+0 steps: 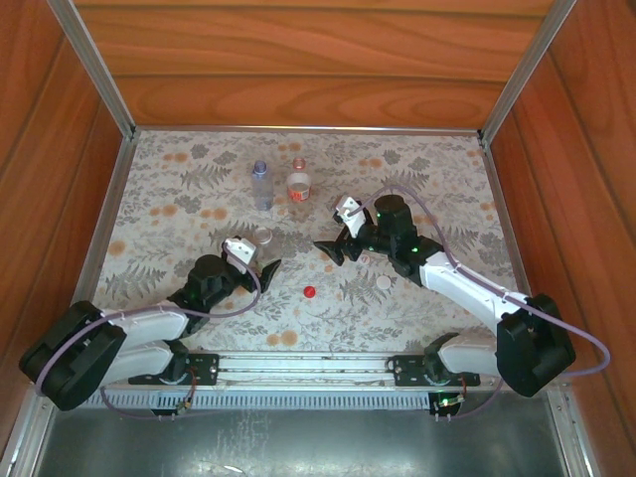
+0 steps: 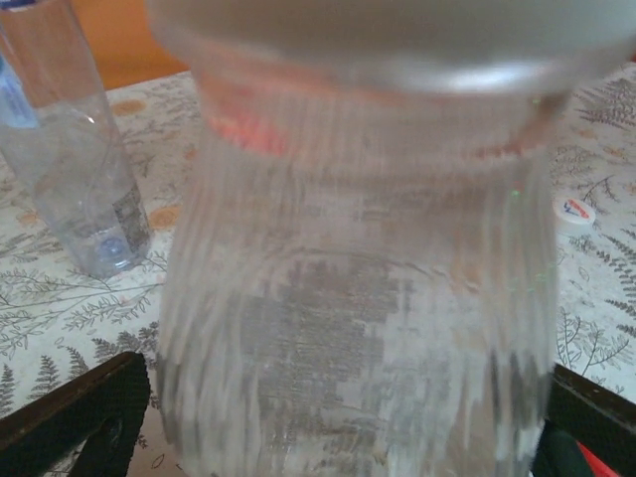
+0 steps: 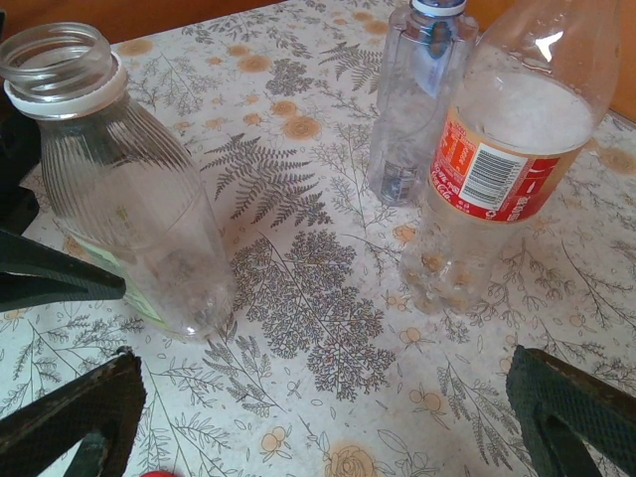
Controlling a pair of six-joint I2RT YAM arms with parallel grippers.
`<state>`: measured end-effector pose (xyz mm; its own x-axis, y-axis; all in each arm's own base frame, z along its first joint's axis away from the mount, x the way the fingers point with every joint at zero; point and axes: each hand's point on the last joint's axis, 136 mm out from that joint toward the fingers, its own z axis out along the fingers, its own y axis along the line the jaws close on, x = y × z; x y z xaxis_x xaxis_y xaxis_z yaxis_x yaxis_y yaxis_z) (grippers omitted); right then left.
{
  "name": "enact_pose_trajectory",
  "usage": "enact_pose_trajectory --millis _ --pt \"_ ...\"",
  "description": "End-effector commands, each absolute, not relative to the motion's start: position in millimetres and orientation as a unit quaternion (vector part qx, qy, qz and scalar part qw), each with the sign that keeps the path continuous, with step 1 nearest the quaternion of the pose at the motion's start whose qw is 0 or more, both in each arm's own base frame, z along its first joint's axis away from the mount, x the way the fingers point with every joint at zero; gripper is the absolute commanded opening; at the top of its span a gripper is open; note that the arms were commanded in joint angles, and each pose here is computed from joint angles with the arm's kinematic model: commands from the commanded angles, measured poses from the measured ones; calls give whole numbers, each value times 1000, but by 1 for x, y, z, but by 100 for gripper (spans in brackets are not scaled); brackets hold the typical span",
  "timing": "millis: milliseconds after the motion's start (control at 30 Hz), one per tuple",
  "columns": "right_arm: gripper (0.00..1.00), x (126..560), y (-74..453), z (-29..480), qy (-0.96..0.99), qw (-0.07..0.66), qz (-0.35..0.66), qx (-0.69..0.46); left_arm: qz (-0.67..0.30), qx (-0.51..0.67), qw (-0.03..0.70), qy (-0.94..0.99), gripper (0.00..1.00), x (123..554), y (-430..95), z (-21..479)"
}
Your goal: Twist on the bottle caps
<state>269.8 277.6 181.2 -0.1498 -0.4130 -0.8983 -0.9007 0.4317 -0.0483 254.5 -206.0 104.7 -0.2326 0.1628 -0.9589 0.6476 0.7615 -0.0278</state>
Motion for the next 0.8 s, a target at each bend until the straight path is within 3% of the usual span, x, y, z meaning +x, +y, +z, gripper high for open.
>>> enact_pose_trajectory --millis 0,200,533,767 --pt "100 270 285 190 702 466 272 -465 -232 281 574 734 95 259 -216 118" --pt "100 271 284 189 705 465 267 -464 -250 294 562 731 88 260 -226 114" --pt "100 271 283 187 709 464 267 -460 -262 304 561 724 64 260 -233 117" --pt "100 270 280 189 710 470 267 -451 -286 323 557 709 64 263 -250 127"
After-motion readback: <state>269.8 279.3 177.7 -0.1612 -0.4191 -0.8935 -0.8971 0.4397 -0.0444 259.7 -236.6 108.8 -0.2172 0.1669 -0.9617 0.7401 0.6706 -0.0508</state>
